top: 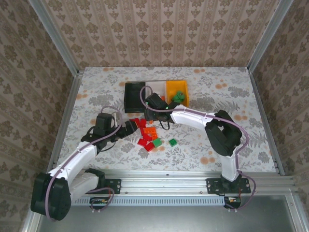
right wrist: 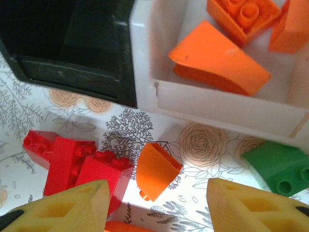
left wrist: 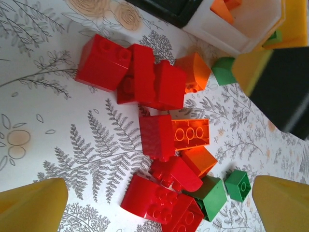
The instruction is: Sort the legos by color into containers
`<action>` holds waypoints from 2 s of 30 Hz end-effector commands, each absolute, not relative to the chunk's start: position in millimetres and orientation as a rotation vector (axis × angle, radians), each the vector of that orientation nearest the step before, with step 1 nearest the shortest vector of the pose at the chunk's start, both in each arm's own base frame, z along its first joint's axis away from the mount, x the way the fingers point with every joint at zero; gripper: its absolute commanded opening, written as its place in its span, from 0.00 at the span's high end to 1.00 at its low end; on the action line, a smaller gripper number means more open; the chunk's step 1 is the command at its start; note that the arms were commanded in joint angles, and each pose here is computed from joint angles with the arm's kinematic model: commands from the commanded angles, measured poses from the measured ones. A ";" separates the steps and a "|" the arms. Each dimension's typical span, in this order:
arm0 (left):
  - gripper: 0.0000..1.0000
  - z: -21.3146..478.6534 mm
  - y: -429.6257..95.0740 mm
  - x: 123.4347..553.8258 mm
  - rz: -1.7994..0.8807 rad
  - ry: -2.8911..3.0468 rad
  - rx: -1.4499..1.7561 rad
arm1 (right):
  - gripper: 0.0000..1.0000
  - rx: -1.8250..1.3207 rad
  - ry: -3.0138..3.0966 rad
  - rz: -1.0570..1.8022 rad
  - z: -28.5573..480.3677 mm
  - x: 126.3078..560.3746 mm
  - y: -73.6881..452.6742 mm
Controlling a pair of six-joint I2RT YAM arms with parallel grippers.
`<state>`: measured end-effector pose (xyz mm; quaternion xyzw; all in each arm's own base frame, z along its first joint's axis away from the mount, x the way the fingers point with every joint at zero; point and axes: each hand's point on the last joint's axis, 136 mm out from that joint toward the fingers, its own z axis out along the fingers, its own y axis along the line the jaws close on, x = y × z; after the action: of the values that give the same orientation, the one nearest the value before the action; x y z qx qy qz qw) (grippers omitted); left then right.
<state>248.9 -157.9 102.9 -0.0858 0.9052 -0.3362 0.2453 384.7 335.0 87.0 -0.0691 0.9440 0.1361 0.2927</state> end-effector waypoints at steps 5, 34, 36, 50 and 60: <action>0.00 105.0 -157.2 246.9 -0.909 2.450 -0.249 | 0.46 0.015 2.555 0.455 56.8 388.8 344.9; 0.00 104.8 -153.7 246.5 -0.880 2.450 -0.244 | 0.70 -0.035 2.490 0.251 43.7 391.9 334.7; 0.00 105.4 -154.4 246.9 -0.883 2.451 -0.242 | 0.70 -0.051 2.473 0.253 52.1 388.4 334.7; 0.00 113.3 -163.2 260.2 -0.905 2.450 -0.216 | 0.70 -0.181 2.391 0.198 123.5 431.1 308.8; 0.00 109.0 -156.9 252.5 -0.877 2.468 -0.224 | 0.64 -0.185 2.442 0.164 108.5 503.1 304.9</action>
<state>252.3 -157.4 98.9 -0.0926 0.9109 -0.3228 0.2397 509.2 296.6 119.2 -0.0316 0.9253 0.0751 0.3705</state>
